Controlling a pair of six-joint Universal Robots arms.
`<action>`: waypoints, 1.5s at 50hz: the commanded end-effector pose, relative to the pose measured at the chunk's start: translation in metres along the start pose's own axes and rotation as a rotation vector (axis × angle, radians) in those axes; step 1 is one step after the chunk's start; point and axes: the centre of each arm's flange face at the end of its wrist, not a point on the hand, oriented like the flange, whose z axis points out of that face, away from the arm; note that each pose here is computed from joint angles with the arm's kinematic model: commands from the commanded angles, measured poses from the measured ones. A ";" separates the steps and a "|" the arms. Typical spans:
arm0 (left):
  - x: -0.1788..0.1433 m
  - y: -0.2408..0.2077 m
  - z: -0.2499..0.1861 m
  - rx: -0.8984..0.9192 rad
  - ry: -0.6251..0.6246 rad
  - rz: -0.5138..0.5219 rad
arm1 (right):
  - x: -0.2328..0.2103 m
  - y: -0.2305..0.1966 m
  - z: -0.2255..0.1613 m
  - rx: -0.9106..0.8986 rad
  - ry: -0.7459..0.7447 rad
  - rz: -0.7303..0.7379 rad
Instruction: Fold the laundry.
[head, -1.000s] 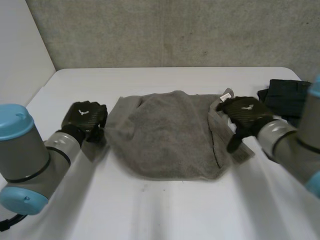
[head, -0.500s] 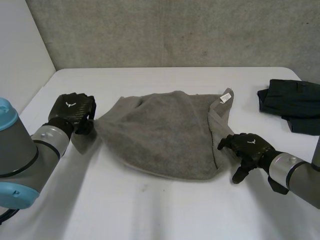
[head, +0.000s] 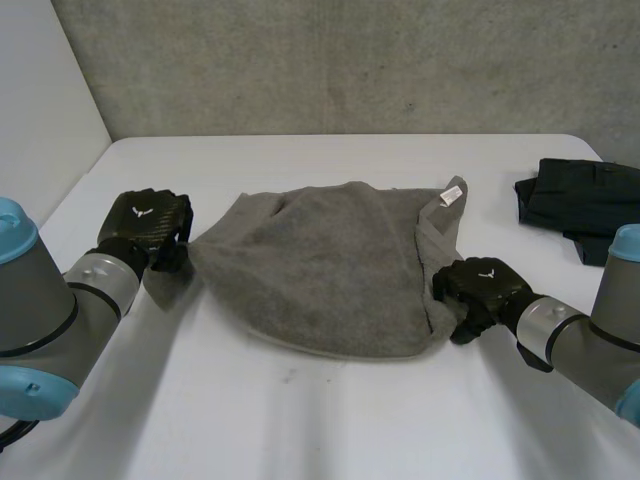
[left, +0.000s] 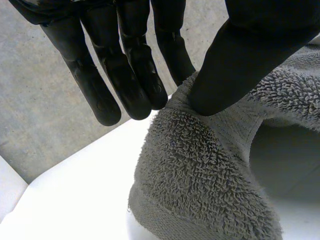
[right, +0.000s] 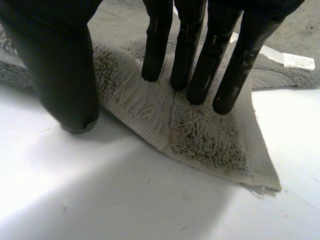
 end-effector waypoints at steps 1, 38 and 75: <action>0.001 0.001 -0.001 -0.004 0.001 0.000 | 0.001 -0.007 0.007 0.028 0.016 -0.021; 0.006 0.006 -0.071 -0.342 0.146 0.381 | -0.019 -0.061 -0.095 -0.405 0.015 -0.563; -0.069 -0.217 0.053 0.672 -0.323 0.086 | 0.011 -0.309 -0.040 0.780 0.729 -0.760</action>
